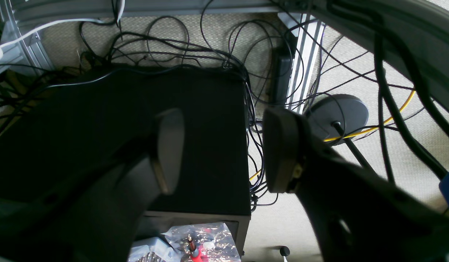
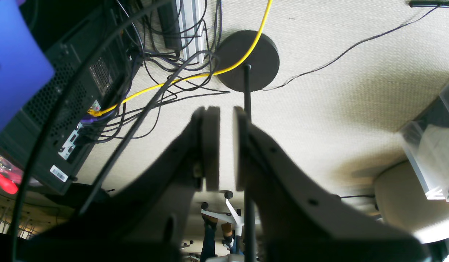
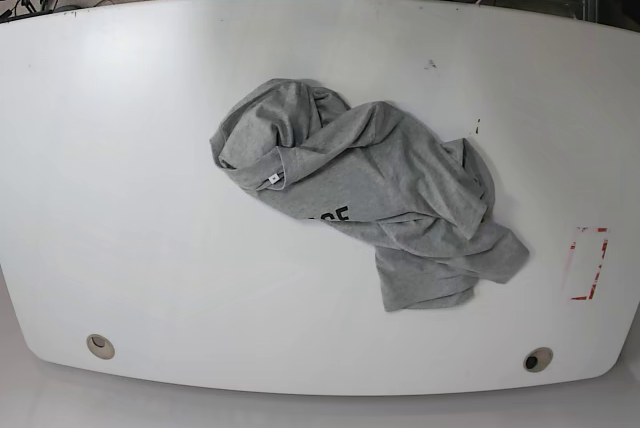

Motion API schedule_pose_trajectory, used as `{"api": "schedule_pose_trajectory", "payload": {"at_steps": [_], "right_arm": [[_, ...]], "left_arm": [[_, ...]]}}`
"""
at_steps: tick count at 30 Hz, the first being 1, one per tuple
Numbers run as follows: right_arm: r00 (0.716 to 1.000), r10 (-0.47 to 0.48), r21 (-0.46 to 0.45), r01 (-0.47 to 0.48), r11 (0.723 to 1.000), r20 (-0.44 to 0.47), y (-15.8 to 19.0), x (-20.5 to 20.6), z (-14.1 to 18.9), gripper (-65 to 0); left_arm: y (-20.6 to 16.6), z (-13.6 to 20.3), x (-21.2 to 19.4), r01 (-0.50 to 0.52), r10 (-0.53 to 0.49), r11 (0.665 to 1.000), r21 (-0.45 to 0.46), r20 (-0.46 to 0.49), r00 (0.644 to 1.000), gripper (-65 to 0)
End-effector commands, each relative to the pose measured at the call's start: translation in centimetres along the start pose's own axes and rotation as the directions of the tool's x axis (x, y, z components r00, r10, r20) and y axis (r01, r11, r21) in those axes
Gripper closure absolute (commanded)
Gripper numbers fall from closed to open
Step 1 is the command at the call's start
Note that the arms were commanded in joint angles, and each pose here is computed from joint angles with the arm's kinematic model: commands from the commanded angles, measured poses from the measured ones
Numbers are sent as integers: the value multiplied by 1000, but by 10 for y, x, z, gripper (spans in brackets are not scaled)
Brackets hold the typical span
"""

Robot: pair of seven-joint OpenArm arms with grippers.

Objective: Fold the T-shirt properly

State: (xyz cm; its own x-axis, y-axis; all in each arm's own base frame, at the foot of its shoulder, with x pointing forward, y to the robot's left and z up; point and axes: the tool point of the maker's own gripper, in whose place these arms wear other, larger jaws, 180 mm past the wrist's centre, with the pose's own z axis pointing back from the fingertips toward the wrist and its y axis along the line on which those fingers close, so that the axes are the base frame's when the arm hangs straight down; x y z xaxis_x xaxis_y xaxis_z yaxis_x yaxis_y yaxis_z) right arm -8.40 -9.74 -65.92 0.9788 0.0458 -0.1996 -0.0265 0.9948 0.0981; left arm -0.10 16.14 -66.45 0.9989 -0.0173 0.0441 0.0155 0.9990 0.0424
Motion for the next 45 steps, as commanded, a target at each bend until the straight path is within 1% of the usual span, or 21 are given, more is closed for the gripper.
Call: {"api": "schedule_pose_trajectory", "payload": {"at_steps": [1,29,35,39,41,45], "right_arm": [[1000,-1,4,1,1000,-22,0,-9,0,-55],[1000,-1,11,1,1000,-26,4,-13,-1,-55],[999,2,16,-1,1000,-41,5,-20,-1,-57],[999,3,15,-3,1000,-41,5,-21,-1,-57],[1000,-4,11,4,1000,-26,4,-17,-1,-59],[1000,-5,12,5,1000,-25,4,-17,-1,-61]], "left_arm": [[2,0,1,-1,1,1000,4,5,1000,-316],[2,0,-3,0,0,1000,5,-2,1000,-316],[1,0,-5,5,-5,1000,7,7,1000,-311],[2,1,-3,6,-6,1000,10,35,999,-308],[-2,1,1,7,-7,1000,4,78,997,-307],[0,2,2,10,-11,1000,8,111,994,-305]]}}
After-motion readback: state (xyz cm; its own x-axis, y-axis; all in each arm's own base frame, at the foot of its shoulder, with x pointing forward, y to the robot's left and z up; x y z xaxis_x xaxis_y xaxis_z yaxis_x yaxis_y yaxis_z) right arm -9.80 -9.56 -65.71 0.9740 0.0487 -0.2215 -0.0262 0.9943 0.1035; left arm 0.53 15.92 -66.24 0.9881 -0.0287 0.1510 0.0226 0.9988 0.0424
